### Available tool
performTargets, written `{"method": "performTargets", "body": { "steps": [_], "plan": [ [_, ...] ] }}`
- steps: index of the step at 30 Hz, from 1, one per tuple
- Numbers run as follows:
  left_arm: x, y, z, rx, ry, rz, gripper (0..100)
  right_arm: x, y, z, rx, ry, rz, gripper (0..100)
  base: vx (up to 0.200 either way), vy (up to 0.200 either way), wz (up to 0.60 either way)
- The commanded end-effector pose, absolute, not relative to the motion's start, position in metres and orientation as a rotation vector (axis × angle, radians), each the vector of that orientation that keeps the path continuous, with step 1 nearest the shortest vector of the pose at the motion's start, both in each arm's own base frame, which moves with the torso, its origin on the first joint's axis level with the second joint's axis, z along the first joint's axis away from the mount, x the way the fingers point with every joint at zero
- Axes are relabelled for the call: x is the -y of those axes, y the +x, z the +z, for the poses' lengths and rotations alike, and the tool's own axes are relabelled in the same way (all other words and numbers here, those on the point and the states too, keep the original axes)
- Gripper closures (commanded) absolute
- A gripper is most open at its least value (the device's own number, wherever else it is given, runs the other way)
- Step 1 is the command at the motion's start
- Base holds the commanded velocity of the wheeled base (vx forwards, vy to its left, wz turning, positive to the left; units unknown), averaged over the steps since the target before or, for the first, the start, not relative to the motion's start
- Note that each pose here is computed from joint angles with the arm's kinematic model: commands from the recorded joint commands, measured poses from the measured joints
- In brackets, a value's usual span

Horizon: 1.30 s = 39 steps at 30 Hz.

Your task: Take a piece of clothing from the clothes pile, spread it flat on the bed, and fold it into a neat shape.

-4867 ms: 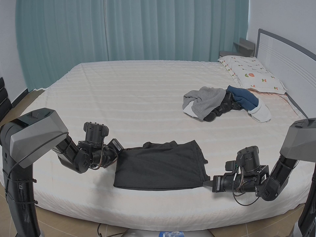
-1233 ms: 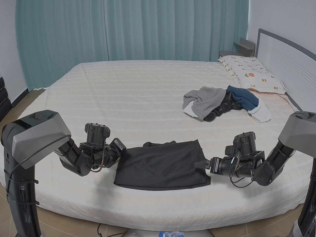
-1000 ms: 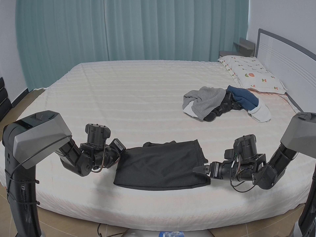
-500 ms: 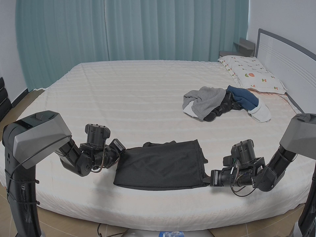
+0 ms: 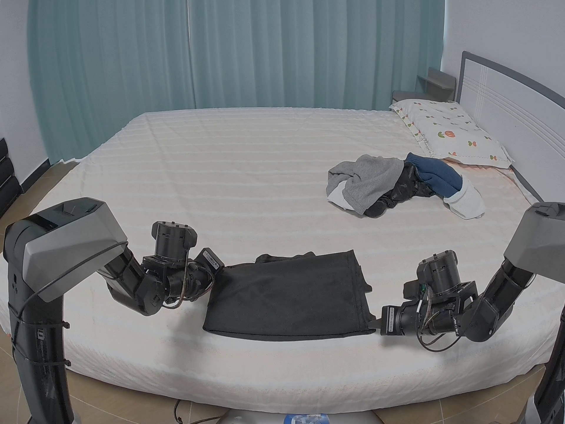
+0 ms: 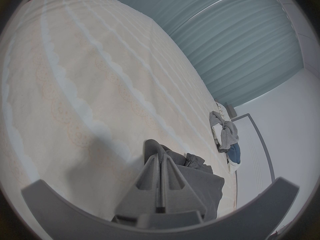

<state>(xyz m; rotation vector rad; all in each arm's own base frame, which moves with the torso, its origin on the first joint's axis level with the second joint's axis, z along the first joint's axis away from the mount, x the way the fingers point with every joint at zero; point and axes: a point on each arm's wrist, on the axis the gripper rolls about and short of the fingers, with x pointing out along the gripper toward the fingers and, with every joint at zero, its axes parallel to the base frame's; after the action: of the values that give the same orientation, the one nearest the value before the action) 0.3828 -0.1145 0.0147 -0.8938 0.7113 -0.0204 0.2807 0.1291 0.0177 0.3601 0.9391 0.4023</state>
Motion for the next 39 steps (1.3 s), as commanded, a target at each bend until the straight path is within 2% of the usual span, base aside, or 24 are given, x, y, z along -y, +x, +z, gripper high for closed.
{"method": "performTargets", "body": {
  "steps": [1, 15, 16, 17, 25, 30, 39],
  "plan": [
    [0.114, 0.383, 0.016, -0.708, -0.896, -0.021, 100, -0.127, 0.278, 0.022, -0.943, 0.351, 0.402, 100, 0.000, 0.000, 0.00],
    [0.115, 0.380, 0.015, -0.716, -0.892, -0.024, 100, -0.127, 0.279, 0.018, -0.954, 0.340, 0.400, 100, 0.000, 0.000, 0.00],
    [0.116, 0.380, 0.015, -0.718, -0.892, -0.026, 0, -0.128, 0.280, 0.017, -0.954, 0.340, 0.401, 100, 0.000, 0.000, 0.00],
    [0.116, 0.380, 0.015, -0.717, -0.893, -0.024, 0, -0.128, 0.280, 0.017, -0.955, 0.341, 0.402, 0, 0.000, 0.000, 0.00],
    [0.112, 0.373, 0.017, -0.727, -0.886, -0.015, 0, -0.112, 0.285, 0.033, -0.898, 0.396, 0.366, 0, 0.000, 0.000, 0.00],
    [0.102, 0.356, 0.035, -0.731, -0.889, -0.048, 0, -0.105, 0.289, 0.039, -0.878, 0.452, 0.330, 0, 0.000, 0.000, 0.00],
    [0.101, 0.338, 0.021, -0.819, -0.726, -0.146, 0, -0.105, 0.290, 0.041, -0.869, 0.453, 0.330, 0, 0.000, 0.000, 0.00]
  ]
}}
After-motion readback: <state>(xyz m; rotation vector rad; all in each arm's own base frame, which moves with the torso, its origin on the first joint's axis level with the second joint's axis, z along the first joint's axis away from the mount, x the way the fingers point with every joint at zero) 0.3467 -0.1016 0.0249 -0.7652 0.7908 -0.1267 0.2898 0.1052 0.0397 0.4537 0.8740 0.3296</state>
